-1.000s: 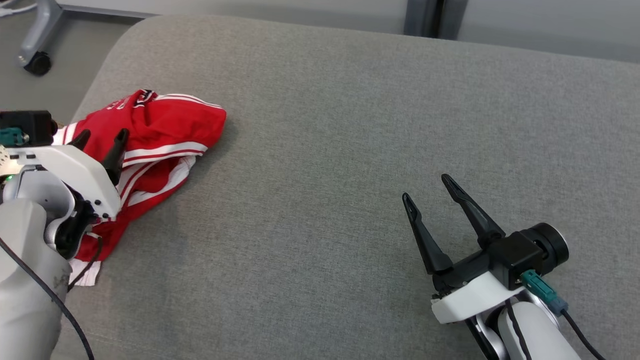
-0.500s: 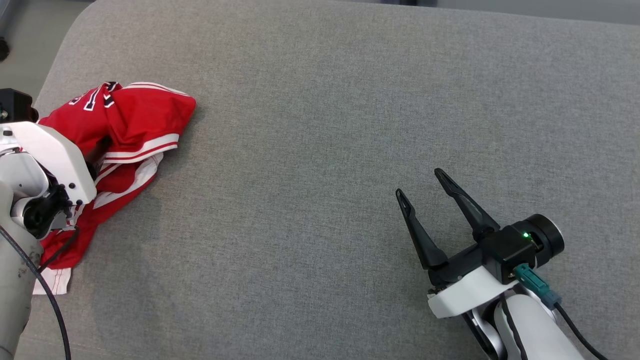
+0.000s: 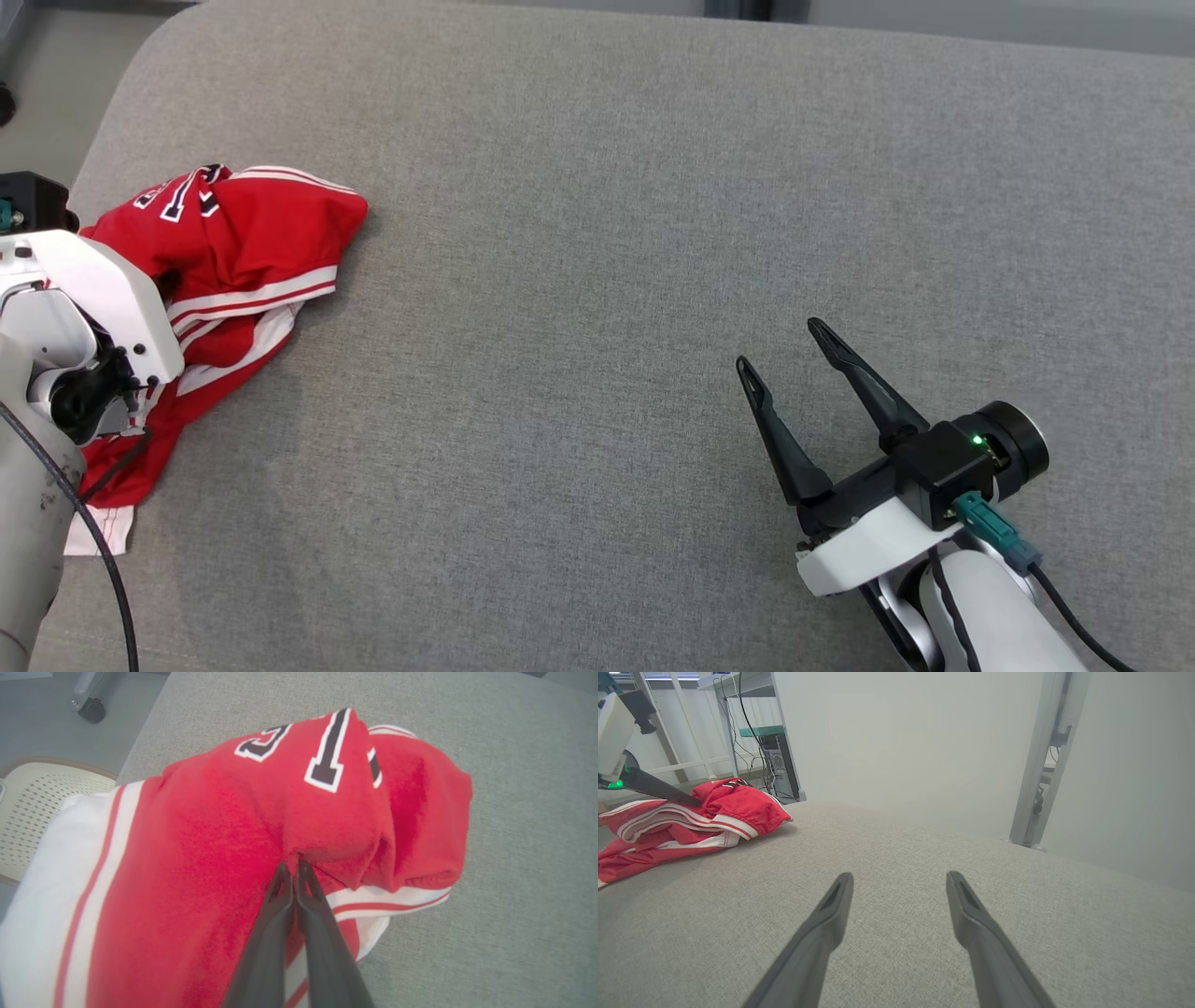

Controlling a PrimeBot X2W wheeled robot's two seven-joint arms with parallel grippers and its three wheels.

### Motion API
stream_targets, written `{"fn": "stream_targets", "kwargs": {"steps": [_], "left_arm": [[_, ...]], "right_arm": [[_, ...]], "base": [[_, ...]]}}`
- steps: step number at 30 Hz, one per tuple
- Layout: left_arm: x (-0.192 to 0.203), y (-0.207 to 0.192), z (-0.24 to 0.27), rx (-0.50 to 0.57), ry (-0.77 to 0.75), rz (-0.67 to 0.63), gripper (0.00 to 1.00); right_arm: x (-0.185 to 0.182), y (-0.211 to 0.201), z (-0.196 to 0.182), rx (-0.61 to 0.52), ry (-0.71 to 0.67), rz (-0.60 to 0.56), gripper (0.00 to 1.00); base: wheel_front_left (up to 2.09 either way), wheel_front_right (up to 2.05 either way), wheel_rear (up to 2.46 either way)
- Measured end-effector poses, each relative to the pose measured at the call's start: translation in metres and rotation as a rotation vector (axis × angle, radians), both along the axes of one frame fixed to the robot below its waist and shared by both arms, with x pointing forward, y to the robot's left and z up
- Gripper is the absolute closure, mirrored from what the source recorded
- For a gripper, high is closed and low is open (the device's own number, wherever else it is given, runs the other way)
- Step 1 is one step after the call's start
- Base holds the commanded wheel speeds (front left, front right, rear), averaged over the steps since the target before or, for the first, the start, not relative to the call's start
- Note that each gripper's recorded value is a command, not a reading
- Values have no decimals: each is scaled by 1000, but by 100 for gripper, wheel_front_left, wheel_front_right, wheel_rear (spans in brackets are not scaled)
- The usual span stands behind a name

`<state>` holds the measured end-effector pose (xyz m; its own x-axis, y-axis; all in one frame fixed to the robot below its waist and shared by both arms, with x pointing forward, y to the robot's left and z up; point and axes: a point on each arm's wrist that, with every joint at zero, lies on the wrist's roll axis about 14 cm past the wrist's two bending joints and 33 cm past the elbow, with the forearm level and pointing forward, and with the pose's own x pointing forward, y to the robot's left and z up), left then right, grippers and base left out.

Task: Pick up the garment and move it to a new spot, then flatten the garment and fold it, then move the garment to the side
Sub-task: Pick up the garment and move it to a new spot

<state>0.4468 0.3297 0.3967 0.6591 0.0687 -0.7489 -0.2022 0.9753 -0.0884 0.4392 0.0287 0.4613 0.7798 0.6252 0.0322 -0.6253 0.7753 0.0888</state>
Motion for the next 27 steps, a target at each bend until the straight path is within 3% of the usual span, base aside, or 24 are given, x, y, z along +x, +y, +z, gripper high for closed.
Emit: {"fn": "stream_targets", "kwargs": {"steps": [14, 22, 27], "left_arm": [[2, 7, 52, 39, -260, 24, 100], [2, 20, 109, 44, -555, 113, 100], [-2, 14, 148, 71, -757, 104, 100]], "right_arm": [[-17, 0, 27, 2, -52, 1, 0], [-26, -4, 47, 5, -97, -14, 0], [-34, -9, 61, 15, -123, -31, 0]], "base": [[0, 0, 0], [0, 0, 0], [0, 0, 0]]}}
